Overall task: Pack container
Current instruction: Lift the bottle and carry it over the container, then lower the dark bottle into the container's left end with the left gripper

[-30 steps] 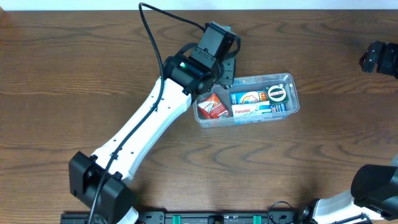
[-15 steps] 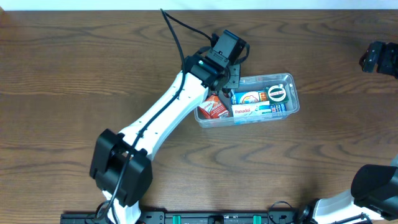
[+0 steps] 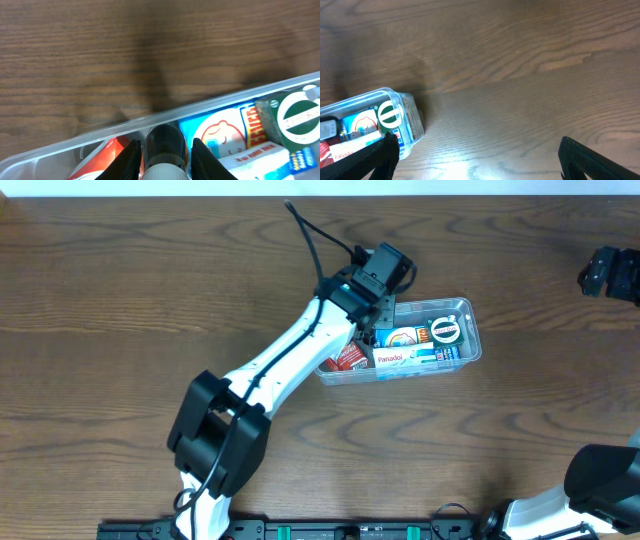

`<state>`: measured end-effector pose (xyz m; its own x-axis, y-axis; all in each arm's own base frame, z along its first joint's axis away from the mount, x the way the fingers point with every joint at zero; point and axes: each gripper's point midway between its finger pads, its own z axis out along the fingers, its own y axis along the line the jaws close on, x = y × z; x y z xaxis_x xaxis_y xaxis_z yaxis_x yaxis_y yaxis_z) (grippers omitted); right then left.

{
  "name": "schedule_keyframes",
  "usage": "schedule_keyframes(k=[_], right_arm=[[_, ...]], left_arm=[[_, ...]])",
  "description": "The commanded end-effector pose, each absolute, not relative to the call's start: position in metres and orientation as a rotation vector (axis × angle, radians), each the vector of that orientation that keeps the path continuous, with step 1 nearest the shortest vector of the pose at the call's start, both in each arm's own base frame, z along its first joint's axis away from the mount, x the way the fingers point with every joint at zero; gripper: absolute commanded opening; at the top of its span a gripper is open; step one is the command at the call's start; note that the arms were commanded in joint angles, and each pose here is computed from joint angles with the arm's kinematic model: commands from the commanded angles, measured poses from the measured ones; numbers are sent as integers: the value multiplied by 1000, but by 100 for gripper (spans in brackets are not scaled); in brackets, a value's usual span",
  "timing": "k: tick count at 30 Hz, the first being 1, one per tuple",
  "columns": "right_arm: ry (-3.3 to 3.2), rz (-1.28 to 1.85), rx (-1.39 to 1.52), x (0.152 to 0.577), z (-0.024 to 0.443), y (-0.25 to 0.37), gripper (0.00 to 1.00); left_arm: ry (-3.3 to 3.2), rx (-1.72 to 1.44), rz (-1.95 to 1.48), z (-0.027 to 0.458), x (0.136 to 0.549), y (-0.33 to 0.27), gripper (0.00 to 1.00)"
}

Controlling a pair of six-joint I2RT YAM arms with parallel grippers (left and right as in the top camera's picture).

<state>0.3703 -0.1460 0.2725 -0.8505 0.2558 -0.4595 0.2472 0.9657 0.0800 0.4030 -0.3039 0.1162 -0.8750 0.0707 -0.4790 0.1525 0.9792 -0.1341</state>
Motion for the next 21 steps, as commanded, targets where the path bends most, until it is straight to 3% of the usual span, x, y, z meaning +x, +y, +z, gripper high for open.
schedule_keyframes(k=[1, 21], right_arm=[[2613, 19, 359, 370, 279, -147, 99], [2613, 19, 359, 370, 279, -147, 99]], left_arm=[[2597, 132, -151, 116, 412, -299, 20], [2628, 134, -84, 93, 413, -294, 22]])
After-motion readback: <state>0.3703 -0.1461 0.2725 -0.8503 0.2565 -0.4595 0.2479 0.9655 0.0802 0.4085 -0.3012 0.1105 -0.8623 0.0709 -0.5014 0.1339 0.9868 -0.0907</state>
